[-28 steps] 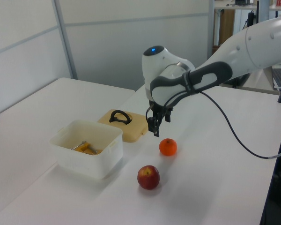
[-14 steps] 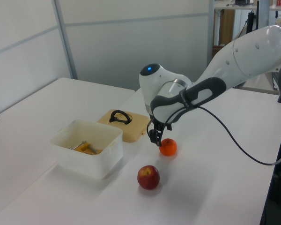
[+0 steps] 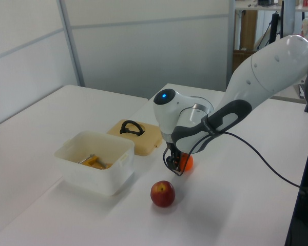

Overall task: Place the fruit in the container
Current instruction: 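Close the gripper around the orange tangerine, then lift the tangerine and carry it over the white container, then release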

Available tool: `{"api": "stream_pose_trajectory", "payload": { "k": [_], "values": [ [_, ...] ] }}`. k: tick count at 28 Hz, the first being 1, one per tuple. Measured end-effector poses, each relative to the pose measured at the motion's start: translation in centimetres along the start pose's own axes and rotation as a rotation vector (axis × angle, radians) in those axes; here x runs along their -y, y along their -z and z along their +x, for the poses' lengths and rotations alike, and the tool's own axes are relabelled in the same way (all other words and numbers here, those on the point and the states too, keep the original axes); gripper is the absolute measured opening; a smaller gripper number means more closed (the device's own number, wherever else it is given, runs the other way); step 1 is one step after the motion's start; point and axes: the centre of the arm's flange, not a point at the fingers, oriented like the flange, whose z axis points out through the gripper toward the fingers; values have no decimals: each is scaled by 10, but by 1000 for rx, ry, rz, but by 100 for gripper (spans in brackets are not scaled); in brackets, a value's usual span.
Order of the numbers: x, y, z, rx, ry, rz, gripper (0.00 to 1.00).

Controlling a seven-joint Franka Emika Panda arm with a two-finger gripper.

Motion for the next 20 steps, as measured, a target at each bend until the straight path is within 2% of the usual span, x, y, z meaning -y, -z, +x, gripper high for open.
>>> {"api": "stream_pose_trajectory", "payload": {
  "k": [6,9,11,17,20],
  "values": [
    [-5,17,6,-33,-36,4,80],
    [-13,42,12,-72,-71,29,80],
    [-19,61,17,-85,-105,59,80],
    [-43,149,41,-118,-203,214,80],
    [-52,187,49,-157,-247,263,80]
  ]
}}
